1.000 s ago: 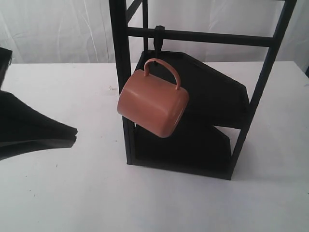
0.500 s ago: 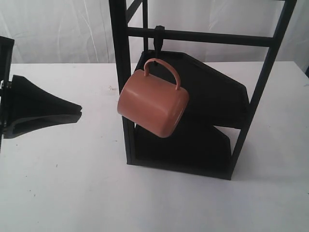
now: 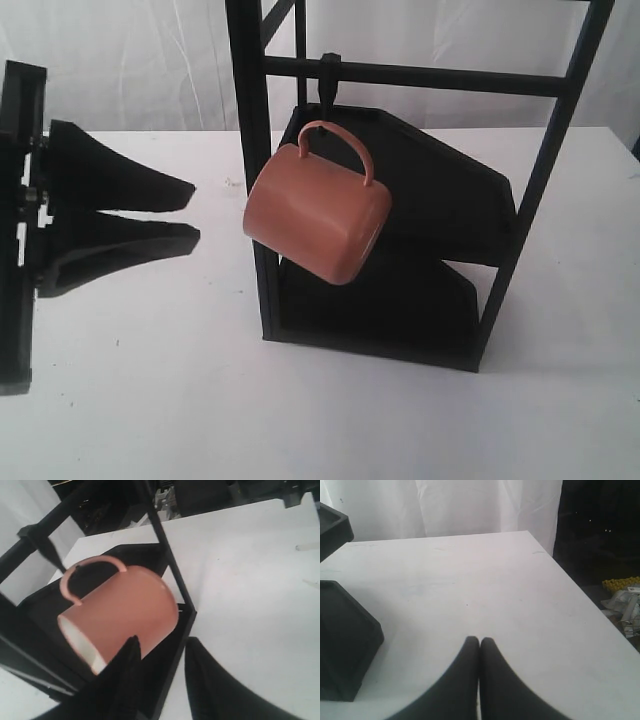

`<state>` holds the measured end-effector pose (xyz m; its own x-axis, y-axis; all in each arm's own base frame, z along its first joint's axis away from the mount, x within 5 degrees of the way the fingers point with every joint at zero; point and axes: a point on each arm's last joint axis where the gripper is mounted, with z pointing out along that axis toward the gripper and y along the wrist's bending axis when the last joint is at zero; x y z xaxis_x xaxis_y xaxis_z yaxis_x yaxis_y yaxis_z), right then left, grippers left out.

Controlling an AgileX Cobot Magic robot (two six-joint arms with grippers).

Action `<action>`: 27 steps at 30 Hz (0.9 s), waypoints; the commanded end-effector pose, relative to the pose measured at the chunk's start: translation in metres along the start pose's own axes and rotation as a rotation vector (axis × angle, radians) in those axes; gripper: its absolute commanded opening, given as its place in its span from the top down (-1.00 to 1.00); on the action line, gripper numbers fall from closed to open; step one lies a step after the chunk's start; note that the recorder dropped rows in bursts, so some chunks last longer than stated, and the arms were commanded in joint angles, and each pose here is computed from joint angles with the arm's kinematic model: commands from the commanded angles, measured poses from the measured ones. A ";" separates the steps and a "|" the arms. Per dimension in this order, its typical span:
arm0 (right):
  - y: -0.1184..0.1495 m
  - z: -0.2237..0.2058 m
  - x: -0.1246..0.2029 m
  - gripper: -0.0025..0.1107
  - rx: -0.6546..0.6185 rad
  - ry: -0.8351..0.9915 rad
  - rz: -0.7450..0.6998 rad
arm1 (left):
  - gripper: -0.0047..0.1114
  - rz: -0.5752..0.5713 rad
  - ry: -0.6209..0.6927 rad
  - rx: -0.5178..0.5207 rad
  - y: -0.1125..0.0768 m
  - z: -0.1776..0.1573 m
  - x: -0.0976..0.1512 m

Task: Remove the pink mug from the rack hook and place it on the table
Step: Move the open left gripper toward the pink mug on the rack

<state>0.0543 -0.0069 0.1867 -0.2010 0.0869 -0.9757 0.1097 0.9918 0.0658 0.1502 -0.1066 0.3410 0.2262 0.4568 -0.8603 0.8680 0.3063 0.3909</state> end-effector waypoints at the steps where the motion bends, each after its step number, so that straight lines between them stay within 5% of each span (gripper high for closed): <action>1: 0.000 0.000 0.000 0.96 -0.006 -0.010 -0.002 | 0.23 0.102 0.000 0.042 -0.009 0.006 -0.006; 9: 0.000 0.000 0.000 0.96 -0.006 -0.010 -0.002 | -0.15 0.124 0.040 -0.099 0.002 0.008 -0.005; 17: 0.000 0.000 0.000 0.96 -0.006 -0.010 -0.002 | -0.15 0.032 0.052 -0.130 0.012 0.021 0.004; 22: 0.000 0.000 0.000 0.96 -0.006 -0.010 -0.002 | -0.15 -0.066 0.129 -0.275 0.031 0.030 0.019; 25: 0.000 0.000 0.000 0.96 -0.006 -0.010 -0.002 | -0.15 -0.092 0.118 -0.035 0.013 0.041 0.022; 27: 0.000 0.000 0.000 0.96 -0.006 -0.010 -0.002 | -0.15 -0.122 0.130 -0.015 0.013 0.045 0.026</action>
<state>0.0543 -0.0069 0.1867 -0.2011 0.0857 -0.9758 0.1094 0.9919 0.0645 0.1885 -0.1250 0.3112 0.0867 0.5328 -0.8418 0.8500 0.4012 0.3414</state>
